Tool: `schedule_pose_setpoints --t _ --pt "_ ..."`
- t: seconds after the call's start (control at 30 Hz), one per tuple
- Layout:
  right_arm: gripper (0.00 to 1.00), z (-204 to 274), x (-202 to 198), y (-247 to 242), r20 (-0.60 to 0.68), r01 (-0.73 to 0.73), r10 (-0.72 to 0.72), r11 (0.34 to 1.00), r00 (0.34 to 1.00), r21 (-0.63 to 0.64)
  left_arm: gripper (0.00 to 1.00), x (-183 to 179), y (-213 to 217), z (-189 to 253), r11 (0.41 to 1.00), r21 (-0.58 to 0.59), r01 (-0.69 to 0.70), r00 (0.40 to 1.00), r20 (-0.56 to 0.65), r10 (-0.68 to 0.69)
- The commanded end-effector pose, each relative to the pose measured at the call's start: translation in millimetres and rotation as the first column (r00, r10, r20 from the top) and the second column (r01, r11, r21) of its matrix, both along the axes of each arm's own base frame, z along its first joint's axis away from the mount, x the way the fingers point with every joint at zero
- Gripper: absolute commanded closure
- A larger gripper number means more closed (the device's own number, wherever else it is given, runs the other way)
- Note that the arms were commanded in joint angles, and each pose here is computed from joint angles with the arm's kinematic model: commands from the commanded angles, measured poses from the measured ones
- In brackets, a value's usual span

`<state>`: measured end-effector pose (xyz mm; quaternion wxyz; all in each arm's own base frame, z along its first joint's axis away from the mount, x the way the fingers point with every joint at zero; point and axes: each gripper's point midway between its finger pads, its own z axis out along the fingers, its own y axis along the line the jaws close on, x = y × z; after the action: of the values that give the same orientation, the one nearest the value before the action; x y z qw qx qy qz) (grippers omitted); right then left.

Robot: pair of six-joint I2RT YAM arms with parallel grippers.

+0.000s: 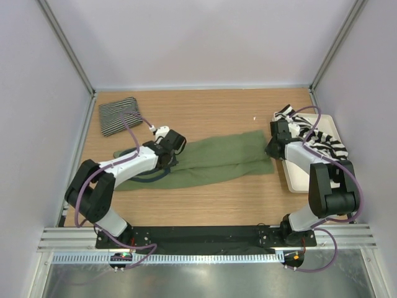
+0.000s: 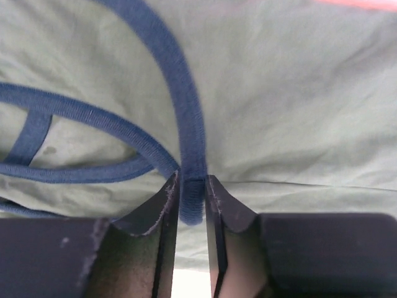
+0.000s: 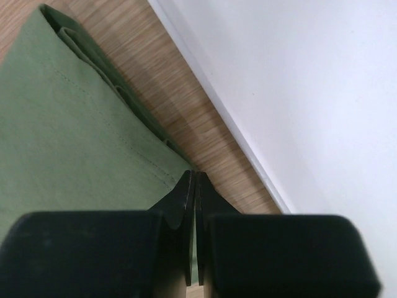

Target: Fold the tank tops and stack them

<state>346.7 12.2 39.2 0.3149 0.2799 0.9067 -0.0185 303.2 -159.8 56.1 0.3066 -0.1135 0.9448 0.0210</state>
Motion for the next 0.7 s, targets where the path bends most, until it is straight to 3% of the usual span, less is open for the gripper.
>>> schedule_pose_setpoints --t 0.0,0.07,0.2,0.3,0.37,0.4,0.5,0.67 --pt "0.96 4 -5 -11 -0.002 0.037 -0.037 0.998 0.999 -0.056 0.77 -2 6 -6 0.999 -0.010 -0.041 0.999 0.009 0.041" --pt "0.95 14 -8 -18 0.025 0.063 -0.061 0.995 0.998 -0.081 0.77 -10 17 -7 0.998 0.003 -0.059 0.998 0.015 0.059" --pt "0.83 36 -4 -19 0.090 0.068 -0.061 0.995 0.994 -0.079 0.71 -18 32 18 0.997 -0.001 -0.082 0.993 0.081 0.082" --pt "0.73 51 5 -14 0.126 0.048 -0.038 0.996 0.991 -0.078 0.59 -25 48 34 0.991 0.014 -0.131 0.985 0.113 0.129" --pt "0.72 55 8 -10 0.138 0.029 -0.018 0.997 0.990 -0.078 0.54 -28 57 40 0.986 -0.005 -0.164 0.977 0.137 0.163" --pt "0.71 59 11 -8 0.147 0.022 -0.010 0.997 0.989 -0.080 0.42 -32 66 44 0.979 -0.036 -0.198 0.967 0.156 0.202" --pt "0.69 61 17 10 0.148 -0.048 0.057 0.997 0.987 -0.066 0.26 -41 78 39 0.968 -0.085 -0.237 0.956 0.159 0.247" --pt "0.66 57 26 52 0.108 -0.196 0.200 0.979 0.974 -0.053 0.27 -58 96 41 0.923 -0.214 -0.320 0.922 0.154 0.356"
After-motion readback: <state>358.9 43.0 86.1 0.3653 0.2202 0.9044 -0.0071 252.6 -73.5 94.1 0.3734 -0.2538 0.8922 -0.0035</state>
